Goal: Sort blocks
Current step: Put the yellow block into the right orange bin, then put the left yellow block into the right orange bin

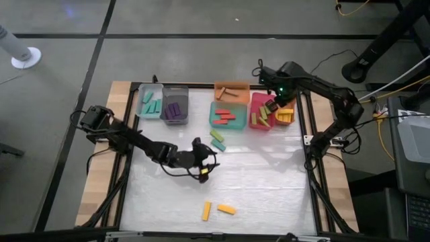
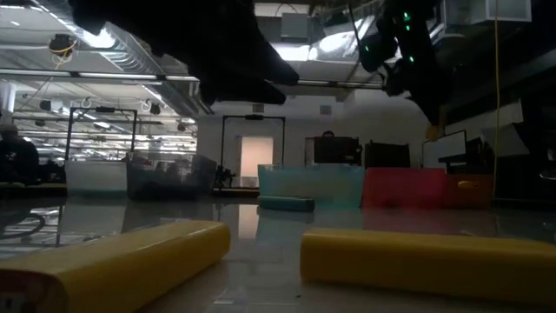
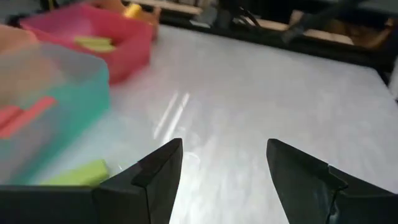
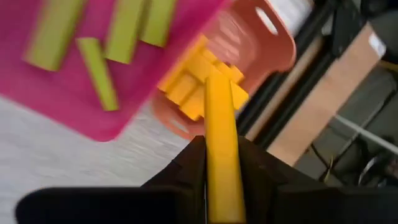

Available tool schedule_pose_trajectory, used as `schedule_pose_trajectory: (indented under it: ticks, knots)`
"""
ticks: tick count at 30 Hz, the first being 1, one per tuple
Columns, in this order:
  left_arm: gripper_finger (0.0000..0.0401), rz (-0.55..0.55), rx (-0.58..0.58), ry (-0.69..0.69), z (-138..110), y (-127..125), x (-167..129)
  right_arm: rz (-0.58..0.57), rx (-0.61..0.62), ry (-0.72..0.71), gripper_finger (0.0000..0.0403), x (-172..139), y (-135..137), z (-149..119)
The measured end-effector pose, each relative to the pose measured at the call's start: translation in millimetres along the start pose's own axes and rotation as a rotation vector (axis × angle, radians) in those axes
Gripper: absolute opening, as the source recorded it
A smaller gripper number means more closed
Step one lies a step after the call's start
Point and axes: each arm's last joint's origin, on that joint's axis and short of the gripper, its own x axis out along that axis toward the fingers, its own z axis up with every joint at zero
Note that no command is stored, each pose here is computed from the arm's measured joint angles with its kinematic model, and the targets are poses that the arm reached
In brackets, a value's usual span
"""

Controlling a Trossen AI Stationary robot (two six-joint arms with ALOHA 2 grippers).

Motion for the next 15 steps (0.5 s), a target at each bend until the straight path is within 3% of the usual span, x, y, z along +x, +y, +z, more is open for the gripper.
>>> schedule_pose_trajectory:
  ticks: [4, 9, 15]
  knots:
    - [0.0221, -0.029, -0.020, 0.035, -7.0, -10.2, -6.3, -0.006, 0.033, 0.026, 0.0100, 25.5, -10.6, 6.1]
    - [0.0221, -0.103, -0.048, 0.054, -12.3, -25.0, -15.0, 0.013, 0.065, -0.013, 0.0102, 52.8, -17.6, 15.3]
    - [0.0221, -0.183, -0.213, 0.095, -19.4, -42.4, -26.8, 0.024, 0.066, -0.048, 0.0103, 64.1, -21.6, 20.4]
